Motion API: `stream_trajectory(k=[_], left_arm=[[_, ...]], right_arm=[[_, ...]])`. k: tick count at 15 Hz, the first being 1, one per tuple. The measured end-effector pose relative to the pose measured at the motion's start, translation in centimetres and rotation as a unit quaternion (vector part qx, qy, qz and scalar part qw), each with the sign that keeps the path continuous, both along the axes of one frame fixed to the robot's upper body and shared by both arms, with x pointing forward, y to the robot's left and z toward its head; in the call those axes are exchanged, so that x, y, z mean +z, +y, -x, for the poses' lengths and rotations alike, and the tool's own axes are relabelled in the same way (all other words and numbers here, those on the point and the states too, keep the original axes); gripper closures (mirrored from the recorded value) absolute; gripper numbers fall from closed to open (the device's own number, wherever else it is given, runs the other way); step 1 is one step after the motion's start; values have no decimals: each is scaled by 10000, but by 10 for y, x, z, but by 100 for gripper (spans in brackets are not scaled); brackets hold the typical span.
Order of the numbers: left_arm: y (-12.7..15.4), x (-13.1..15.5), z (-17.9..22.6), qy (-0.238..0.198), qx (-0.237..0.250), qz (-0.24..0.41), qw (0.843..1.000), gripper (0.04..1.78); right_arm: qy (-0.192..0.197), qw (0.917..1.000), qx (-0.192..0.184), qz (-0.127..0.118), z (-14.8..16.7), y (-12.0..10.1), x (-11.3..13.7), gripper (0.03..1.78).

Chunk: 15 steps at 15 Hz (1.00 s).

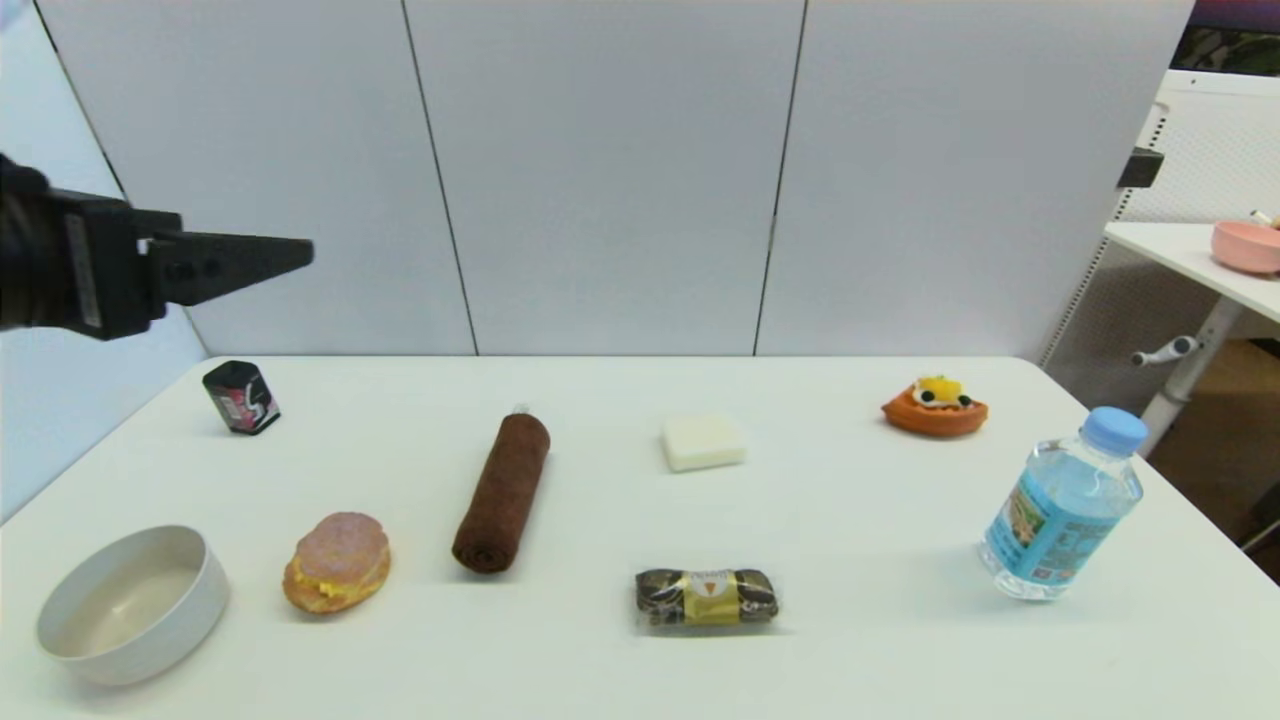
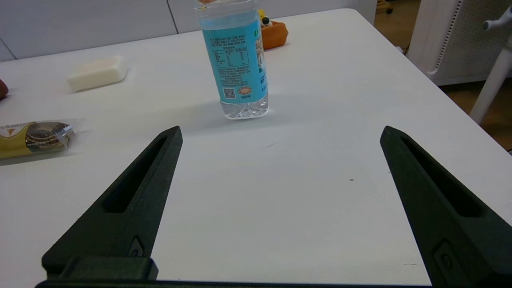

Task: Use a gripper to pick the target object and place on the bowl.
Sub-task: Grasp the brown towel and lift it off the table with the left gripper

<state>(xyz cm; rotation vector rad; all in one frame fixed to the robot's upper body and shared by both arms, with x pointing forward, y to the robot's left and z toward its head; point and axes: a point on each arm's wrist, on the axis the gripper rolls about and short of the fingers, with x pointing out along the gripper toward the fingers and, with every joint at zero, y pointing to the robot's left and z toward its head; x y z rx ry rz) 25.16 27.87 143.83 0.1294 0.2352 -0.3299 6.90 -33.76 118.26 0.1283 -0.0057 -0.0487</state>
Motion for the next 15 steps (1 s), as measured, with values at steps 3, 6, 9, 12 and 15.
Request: stream_trajectory(k=[3,6,9,12,15], left_arm=[[-32,-5,-26,894,-60,-85,9959,11],[-68,-23,-45,1600,358,52,9864,11],[-94,-52,-69,2095,642,-207,9755,11],[-113,-85,-92,2590,764,-428,9619,11],[-123,-119,-107,2975,856,-713,9482,11]], right_arm=[[-2,10000,-2,2,0,0,0,10],[0,10000,-2,0,0,0,0,10],[0,10000,0,0,0,0,0,10],[0,10000,2,0,0,0,0,10],[0,10000,0,0,0,0,0,10]])
